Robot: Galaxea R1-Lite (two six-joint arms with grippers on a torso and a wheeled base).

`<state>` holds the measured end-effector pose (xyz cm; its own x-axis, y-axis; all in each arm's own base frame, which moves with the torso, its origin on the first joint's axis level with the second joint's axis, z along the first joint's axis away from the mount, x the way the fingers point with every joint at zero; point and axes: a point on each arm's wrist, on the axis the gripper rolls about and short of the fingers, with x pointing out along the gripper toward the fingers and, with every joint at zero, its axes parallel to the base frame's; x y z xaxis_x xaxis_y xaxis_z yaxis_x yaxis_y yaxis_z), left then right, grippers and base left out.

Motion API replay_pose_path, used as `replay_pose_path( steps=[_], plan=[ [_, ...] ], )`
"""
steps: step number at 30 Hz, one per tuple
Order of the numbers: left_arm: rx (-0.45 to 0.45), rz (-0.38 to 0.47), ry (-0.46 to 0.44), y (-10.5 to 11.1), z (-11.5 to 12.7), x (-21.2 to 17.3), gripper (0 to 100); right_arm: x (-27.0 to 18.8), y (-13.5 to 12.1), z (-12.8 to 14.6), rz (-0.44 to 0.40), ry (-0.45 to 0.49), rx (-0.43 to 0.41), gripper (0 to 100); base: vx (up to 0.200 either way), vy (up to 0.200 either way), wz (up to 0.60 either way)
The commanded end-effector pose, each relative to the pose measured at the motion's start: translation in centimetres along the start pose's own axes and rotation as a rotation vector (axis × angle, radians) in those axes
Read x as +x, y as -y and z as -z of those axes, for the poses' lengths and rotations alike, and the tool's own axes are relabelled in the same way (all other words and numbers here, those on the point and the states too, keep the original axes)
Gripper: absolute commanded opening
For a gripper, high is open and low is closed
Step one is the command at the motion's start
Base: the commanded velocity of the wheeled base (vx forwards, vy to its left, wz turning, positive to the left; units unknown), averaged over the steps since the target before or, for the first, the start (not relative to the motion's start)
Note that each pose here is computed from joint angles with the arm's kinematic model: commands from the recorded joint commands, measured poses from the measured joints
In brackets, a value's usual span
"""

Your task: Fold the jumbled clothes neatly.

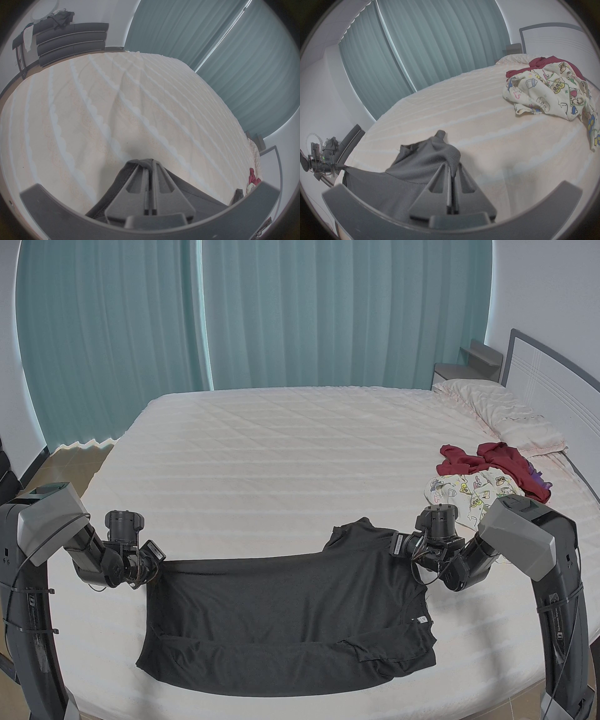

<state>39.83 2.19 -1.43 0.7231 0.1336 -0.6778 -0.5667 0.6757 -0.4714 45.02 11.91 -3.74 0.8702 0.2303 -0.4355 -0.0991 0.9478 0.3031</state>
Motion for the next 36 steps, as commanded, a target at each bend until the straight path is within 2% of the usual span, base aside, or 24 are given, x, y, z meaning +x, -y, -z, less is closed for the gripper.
replay_pose_path(
  steps=[1,11,25,36],
  plan=[
    [-0.006,0.001,0.008,0.0,-0.3,0.0,0,-1.0,-0.3,-1.0,-0.013,0.044,0.01,0,0.0,0.0,0.0],
    [-0.018,-0.006,0.008,-0.7,-0.8,0.0,0,-2.4,-0.4,-1.6,-0.024,0.072,0.014,0,0.0,0.0,0.0],
    [-0.006,0.012,0.002,-0.4,-1.0,-2.0,0,-3.9,-0.2,-0.9,-0.021,0.034,0.013,0,0.0,0.0,0.0],
    [0.063,0.026,0.002,-0.5,-1.2,-4.2,0,-6.7,-0.4,-1.0,-0.046,0.03,0.017,0,0.0,0.0,0.0]
  ],
)
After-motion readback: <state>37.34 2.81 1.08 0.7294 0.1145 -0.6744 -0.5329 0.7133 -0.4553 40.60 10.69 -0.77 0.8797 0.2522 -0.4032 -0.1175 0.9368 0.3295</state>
